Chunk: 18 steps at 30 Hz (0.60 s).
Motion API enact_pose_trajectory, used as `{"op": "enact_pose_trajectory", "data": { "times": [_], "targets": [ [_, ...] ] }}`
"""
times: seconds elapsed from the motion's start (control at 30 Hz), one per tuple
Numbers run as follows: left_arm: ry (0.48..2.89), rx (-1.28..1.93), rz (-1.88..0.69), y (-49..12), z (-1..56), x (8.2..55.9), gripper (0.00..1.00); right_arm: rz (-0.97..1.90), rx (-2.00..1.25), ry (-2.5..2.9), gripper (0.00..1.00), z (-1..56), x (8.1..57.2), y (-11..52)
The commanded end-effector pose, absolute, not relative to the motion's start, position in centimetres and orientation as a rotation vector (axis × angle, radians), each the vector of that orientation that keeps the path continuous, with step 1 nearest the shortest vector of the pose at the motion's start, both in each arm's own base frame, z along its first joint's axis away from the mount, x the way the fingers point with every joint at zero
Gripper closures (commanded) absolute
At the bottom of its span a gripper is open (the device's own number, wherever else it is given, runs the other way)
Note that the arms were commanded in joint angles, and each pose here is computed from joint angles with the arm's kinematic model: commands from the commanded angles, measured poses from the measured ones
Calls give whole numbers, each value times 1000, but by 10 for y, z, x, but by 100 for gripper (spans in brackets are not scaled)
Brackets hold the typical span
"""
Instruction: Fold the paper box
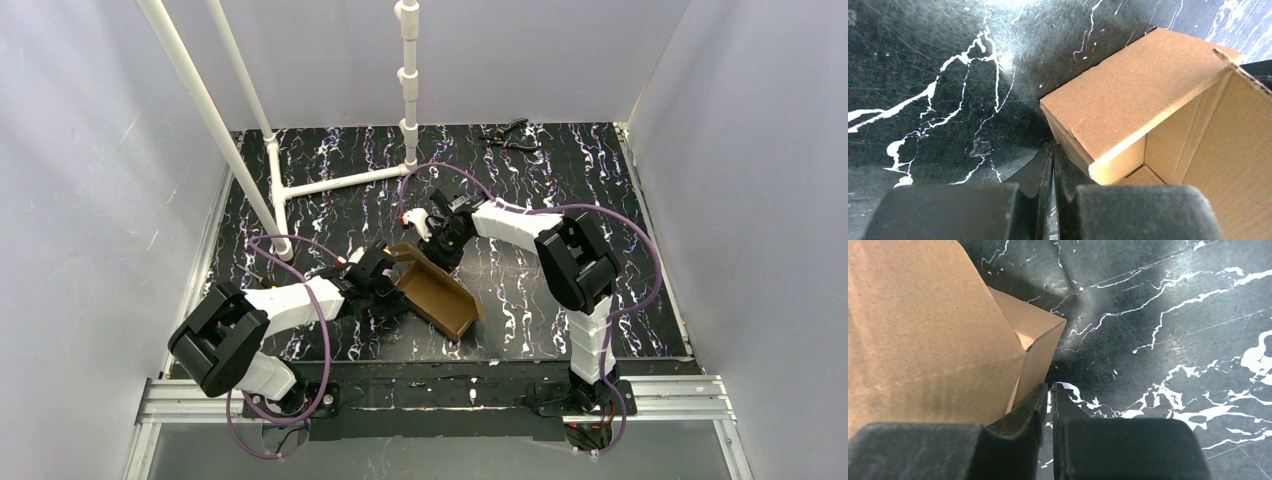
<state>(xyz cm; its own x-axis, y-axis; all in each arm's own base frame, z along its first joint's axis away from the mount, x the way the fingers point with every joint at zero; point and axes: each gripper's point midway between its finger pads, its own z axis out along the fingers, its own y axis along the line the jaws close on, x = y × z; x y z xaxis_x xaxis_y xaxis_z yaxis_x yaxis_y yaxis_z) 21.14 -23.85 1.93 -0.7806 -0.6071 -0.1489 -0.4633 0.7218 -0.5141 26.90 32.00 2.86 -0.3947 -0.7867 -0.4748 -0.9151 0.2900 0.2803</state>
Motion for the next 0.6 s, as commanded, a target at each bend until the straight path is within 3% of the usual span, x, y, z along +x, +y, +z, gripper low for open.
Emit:
{"op": "enact_pose_trajectory", "data": {
  "times": [0.0, 0.13, 0.3, 0.57],
  "targets": [
    [2558, -799, -708, -245, 37, 230, 100, 733, -1527, 2308, 81, 46, 274, 324],
    [2561, -774, -692, -236, 40, 222, 100, 636, -1420, 2313, 75, 70, 315, 303],
    [2569, -728, -639, -215, 44, 204, 97, 586, -1356, 2226, 59, 122, 340, 276],
    [2579, -482, -499, -174, 54, 179, 73, 669, -1404, 2045, 35, 192, 303, 260]
  ]
}}
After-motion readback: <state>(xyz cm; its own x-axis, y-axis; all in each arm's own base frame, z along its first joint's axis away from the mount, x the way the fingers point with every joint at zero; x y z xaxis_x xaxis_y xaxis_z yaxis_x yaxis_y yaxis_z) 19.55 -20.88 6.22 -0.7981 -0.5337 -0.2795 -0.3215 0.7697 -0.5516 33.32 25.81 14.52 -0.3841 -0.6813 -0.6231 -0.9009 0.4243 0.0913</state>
